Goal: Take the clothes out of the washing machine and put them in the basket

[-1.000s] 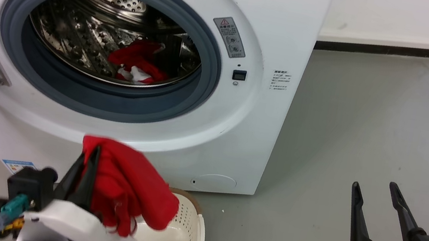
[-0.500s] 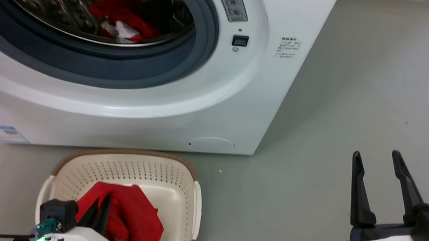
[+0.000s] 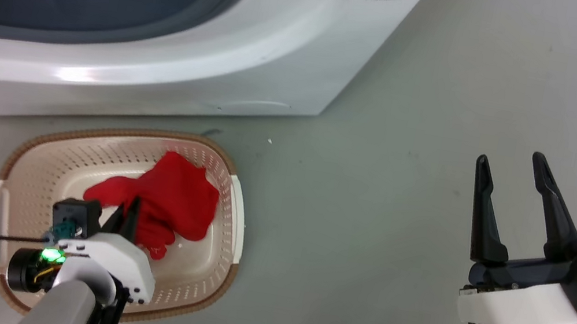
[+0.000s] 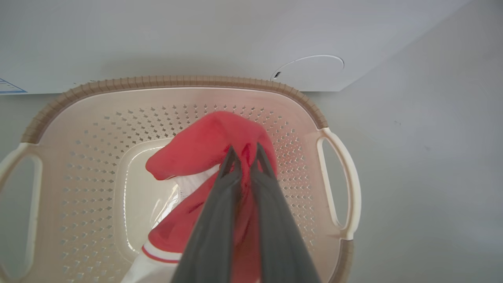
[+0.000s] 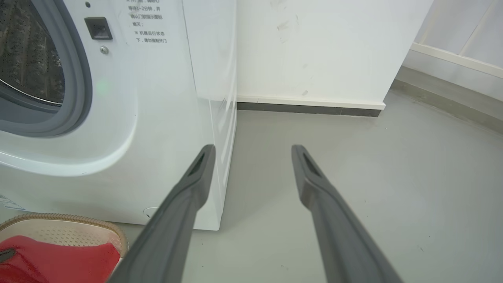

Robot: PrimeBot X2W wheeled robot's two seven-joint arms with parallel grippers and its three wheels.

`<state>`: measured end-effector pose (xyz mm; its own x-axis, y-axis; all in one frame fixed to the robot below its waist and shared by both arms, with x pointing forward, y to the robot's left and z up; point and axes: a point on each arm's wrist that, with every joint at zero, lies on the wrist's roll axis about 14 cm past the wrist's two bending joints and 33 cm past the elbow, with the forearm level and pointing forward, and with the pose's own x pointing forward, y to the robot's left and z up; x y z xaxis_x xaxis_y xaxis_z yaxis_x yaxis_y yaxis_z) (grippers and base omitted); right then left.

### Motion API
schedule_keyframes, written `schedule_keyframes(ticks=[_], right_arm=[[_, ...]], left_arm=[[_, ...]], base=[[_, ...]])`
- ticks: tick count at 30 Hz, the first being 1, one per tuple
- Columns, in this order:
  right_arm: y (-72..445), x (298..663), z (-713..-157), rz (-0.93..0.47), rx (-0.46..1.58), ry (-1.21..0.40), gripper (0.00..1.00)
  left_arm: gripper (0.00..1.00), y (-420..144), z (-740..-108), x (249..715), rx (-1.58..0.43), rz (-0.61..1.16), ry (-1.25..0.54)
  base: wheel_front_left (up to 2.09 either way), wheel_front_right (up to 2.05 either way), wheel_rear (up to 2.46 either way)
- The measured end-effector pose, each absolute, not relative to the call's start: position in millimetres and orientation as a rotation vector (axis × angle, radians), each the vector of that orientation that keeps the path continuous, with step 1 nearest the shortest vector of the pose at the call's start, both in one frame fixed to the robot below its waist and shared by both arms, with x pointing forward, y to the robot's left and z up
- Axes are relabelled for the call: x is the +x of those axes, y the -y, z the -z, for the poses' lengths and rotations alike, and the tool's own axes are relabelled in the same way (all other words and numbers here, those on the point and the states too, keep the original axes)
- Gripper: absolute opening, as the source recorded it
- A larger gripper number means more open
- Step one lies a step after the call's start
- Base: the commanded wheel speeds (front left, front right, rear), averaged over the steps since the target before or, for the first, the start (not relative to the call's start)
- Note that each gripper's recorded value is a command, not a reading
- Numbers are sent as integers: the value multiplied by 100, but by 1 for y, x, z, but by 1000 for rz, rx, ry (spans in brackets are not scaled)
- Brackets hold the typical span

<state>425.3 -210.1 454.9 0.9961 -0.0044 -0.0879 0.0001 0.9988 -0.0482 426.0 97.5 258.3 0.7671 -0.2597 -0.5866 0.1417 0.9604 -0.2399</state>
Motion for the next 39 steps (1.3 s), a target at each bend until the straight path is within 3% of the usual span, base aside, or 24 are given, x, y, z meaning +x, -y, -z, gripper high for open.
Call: schedule_keyframes(ticks=[11,22,24,25,39], right_arm=[[223,430,-408,31,-50,-189,100],[232,423,-393,58,-54,-231,100],[232,424,-391,56,-50,-235,100],[231,424,-390,55,-42,-235,100],[218,420,-438,20,-48,-118,100]], left_arm=[[0,-82,-170,407,-178,217,-918],[0,-93,-130,371,-159,174,-1108],[80,-92,-130,372,-159,183,-1109],[100,-91,-131,373,-161,184,-1107],[100,-90,-205,394,-207,170,-906]], base=[[0,0,0],[0,0,0],[0,0,0],[0,0,0],[0,0,0]])
